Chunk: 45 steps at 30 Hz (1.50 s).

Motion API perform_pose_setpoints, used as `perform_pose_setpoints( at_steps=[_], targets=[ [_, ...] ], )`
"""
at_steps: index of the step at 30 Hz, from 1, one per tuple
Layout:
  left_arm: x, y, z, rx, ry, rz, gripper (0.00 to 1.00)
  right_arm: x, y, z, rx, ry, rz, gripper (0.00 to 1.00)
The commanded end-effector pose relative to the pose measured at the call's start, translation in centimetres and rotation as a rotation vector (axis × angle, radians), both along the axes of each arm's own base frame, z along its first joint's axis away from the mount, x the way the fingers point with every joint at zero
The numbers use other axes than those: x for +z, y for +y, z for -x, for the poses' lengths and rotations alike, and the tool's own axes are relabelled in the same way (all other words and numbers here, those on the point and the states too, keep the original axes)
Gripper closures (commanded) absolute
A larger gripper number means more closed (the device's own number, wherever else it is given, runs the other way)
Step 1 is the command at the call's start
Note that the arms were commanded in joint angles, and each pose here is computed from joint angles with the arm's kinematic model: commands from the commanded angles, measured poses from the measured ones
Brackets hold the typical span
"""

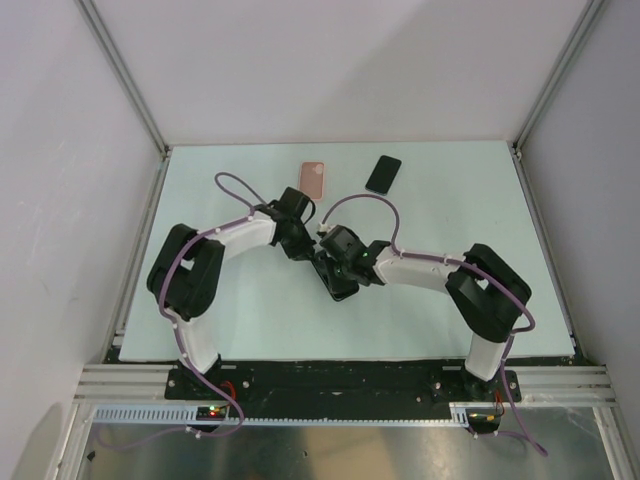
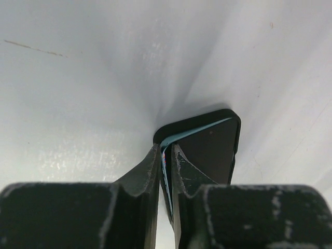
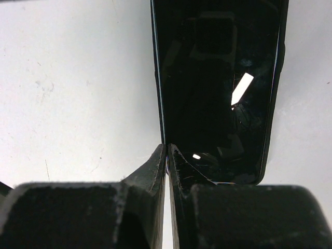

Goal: Put the phone into the phone case

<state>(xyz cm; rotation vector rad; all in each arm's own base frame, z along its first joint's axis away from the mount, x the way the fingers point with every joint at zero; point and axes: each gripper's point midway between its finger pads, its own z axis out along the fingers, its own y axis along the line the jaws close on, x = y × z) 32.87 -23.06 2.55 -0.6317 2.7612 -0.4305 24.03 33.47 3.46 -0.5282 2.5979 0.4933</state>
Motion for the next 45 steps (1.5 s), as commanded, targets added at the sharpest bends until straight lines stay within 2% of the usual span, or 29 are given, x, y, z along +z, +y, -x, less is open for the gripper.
perform_pose_setpoints(
  at_steps=[1,17,27,37,45],
  targets=[
    [-5.5,7.5,3.0,0.032,0.122,-0.368,0.83,1.1,0.0,0.1,0.006,0.004,-0.041,0.91],
    [-8.1,6.6,6.5,-0.024,0.206,-0.429,0.83,2.1,-1.1,-0.7,-0.020,-0.008,-0.072,0.91],
    [-8.5,7.7,8.8,-0.023,0.231,-0.436,0.84,1.4,-0.9,-0.8,-0.024,0.007,-0.072,0.91],
    [-7.7,7.3,9.1,-0.048,0.198,-0.383,0.82,0.0,-1.0,-0.5,-0.026,0.028,-0.048,0.91],
    [-6.1,6.7,8.1,-0.056,0.141,-0.328,0.76,-1.1,-1.0,-0.4,-0.033,0.044,-0.038,0.92]
  ],
)
